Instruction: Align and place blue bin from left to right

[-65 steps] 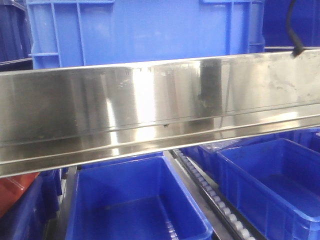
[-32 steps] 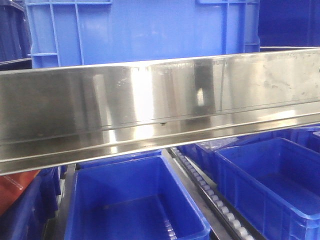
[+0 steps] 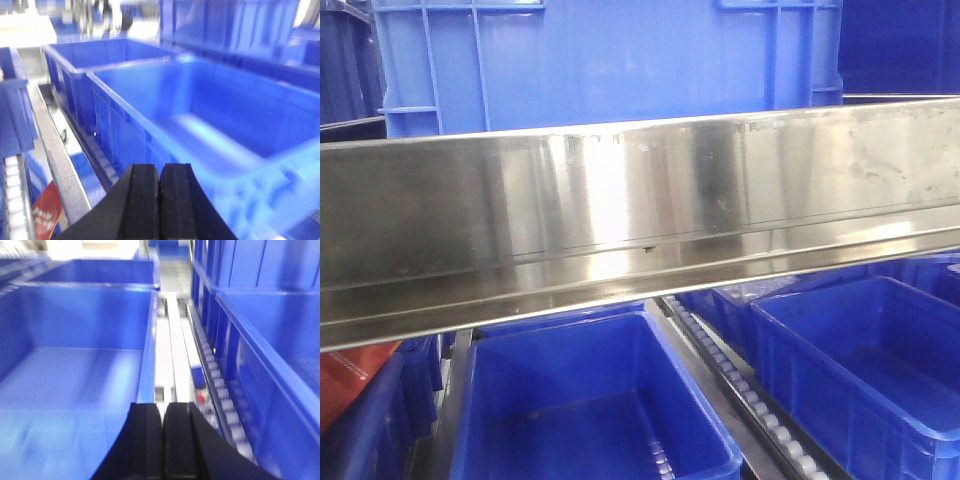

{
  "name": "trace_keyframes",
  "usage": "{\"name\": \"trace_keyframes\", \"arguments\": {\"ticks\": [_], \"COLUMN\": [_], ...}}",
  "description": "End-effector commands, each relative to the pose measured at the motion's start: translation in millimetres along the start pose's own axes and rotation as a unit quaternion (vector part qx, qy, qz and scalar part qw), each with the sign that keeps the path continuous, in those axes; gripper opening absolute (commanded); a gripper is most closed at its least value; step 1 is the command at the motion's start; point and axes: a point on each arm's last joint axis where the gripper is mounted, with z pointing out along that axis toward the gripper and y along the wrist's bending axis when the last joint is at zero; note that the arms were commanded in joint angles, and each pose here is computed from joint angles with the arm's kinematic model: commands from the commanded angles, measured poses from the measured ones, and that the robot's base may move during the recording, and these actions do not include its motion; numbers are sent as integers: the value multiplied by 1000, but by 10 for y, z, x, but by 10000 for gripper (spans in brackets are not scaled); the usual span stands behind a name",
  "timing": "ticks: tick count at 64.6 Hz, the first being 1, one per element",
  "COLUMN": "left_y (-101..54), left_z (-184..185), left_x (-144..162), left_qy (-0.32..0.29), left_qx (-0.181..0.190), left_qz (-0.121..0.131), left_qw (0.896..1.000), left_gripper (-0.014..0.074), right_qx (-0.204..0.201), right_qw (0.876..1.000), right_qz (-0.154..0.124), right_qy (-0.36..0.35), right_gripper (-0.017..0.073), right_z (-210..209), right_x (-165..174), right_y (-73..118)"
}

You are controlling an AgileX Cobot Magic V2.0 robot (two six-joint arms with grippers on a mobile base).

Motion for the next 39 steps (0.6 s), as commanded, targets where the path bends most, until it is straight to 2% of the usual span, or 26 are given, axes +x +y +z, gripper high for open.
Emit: {"name": "trace_keyframes", "arguments": {"ticks": [1, 20, 39], "left_y": [7, 50, 72], "left_z": [-159, -534, -686], "left_x": [103, 516, 703], "left_qy": [-27, -87, -109], "left_qx": [7, 15, 16], "left_qz": [-4, -6, -7], "left_qw": [1000, 996, 994], "left_gripper": [-110, -110, -110], "right_qx": [2, -2, -2], "right_qw": [999, 995, 988], "right_qz": [-9, -9, -7], "right_qy": [-41, -96, -151], "right_gripper": [-162, -162, -162], "right_z": [-250, -839, -1170], "right_x": [141, 851, 1193], "right_y": [-17, -32, -44]}}
